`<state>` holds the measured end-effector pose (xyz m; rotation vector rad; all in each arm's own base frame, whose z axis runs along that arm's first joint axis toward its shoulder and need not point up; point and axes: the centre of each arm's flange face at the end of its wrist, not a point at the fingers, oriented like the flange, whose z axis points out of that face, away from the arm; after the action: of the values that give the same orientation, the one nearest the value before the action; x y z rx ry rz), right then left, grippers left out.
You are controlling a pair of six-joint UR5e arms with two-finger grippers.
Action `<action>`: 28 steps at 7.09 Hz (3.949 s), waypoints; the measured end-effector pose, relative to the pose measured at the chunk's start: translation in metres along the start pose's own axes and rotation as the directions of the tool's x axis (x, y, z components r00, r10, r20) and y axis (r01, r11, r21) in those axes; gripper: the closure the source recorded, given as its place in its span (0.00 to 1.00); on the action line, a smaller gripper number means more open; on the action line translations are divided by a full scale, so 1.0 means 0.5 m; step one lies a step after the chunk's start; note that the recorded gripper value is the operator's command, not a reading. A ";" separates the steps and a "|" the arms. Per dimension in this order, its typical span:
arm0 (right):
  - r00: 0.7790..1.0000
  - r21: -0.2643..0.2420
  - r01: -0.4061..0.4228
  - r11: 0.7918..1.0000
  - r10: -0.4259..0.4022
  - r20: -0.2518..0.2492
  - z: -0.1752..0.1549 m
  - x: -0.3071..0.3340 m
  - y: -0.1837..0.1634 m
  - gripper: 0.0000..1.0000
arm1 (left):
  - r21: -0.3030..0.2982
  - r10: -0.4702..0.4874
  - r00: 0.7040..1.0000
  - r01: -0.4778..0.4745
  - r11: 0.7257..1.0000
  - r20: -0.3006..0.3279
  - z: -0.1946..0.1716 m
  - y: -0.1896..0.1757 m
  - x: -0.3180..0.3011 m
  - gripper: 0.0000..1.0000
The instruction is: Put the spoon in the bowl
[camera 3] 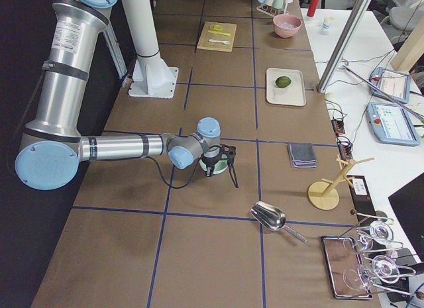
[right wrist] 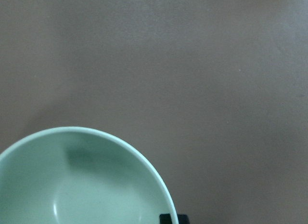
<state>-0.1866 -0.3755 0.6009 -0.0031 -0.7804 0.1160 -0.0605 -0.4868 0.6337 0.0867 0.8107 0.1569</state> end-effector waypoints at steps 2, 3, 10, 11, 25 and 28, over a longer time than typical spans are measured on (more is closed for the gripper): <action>0.993 0.053 0.038 0.998 -0.044 0.107 -0.081 -0.039 0.006 1.00 | 0.003 -0.014 1.000 0.014 1.000 0.000 -0.003 -0.001 0.003 0.00; 0.987 0.089 0.049 0.995 -0.062 0.149 -0.129 -0.062 0.003 1.00 | 0.007 -0.027 1.000 0.027 1.000 0.001 -0.007 -0.001 0.007 0.00; 0.984 0.039 -0.044 0.998 0.037 0.172 -0.245 -0.754 -0.016 1.00 | 0.015 -0.049 0.999 0.049 0.999 0.001 -0.015 0.007 0.017 0.00; 0.984 0.014 -0.064 0.998 0.061 0.170 -0.231 -0.834 0.006 1.00 | 0.014 -0.050 0.999 0.050 0.999 0.001 -0.014 0.007 0.016 0.00; 0.980 0.010 0.002 1.000 -0.004 0.199 -0.022 -1.050 0.086 0.00 | 0.012 -0.050 0.999 0.050 0.999 0.001 -0.012 0.003 0.016 0.00; 0.973 0.015 0.008 1.000 -0.011 0.231 -0.036 -1.054 0.088 0.00 | 0.018 -0.042 0.999 0.042 0.999 0.001 -0.017 0.000 0.021 0.00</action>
<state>-0.5501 -0.3866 0.2163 0.0273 -1.0121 0.1141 -0.0597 -0.4850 0.6203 0.0869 0.8119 0.1097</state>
